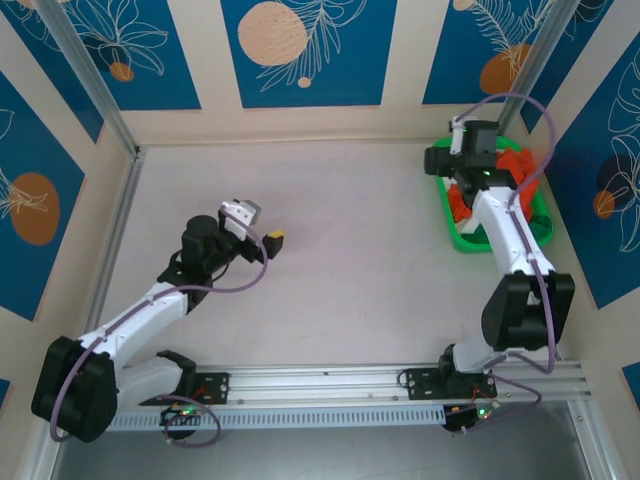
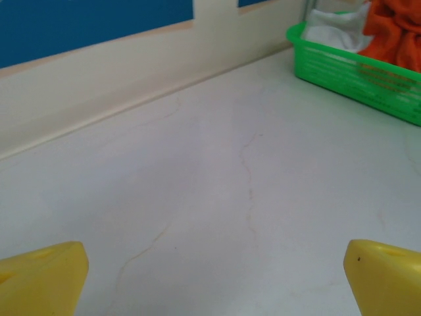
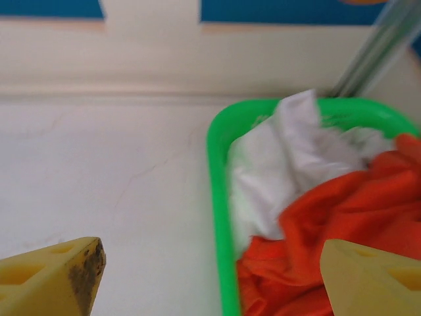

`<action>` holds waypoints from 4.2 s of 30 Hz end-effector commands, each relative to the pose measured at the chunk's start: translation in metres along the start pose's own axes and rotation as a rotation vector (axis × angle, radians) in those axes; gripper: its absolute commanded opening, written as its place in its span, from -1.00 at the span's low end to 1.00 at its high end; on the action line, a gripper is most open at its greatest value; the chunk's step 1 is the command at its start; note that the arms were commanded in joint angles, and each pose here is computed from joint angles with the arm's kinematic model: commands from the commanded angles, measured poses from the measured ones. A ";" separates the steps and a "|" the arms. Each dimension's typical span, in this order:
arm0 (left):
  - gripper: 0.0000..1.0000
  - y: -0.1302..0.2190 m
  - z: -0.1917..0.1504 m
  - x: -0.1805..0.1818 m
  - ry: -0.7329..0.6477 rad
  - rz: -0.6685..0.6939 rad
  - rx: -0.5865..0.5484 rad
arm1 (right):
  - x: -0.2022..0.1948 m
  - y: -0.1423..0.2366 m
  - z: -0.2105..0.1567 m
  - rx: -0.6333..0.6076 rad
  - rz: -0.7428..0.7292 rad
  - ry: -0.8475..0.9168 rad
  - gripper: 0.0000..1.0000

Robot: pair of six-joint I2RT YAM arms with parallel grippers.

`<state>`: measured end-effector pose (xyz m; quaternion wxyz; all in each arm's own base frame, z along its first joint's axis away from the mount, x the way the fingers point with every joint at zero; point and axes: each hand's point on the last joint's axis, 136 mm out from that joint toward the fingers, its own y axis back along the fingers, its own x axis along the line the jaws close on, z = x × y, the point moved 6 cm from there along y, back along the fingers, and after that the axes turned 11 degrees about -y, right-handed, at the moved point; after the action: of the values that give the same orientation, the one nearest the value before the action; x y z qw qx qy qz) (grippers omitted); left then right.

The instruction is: Fold and stack the t-shirts

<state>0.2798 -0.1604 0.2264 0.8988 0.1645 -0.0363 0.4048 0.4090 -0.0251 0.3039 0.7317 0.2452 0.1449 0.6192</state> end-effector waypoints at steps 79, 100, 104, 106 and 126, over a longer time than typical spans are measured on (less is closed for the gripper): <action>1.00 -0.003 -0.110 -0.025 0.812 0.492 0.650 | 0.156 -0.024 -0.175 0.559 0.346 -0.248 0.66; 0.06 -0.047 -0.129 -0.055 1.256 0.455 0.654 | 0.130 -0.055 -0.215 0.657 0.196 -0.387 0.35; -0.18 -0.055 -0.137 -0.059 1.284 0.444 0.673 | 0.133 -0.053 -0.228 0.705 0.232 -0.424 0.27; -0.38 -0.056 -0.137 -0.059 1.276 0.447 0.682 | 0.136 -0.056 -0.230 0.713 0.248 -0.431 0.24; -1.00 -0.022 -0.100 0.000 1.094 0.552 0.597 | 0.122 -0.063 -0.166 0.548 0.333 -0.404 -1.00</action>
<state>0.2818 -0.1552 0.1042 0.5592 0.1640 0.5274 0.6182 0.4004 0.1283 0.0948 0.5276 0.6144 0.1526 0.5664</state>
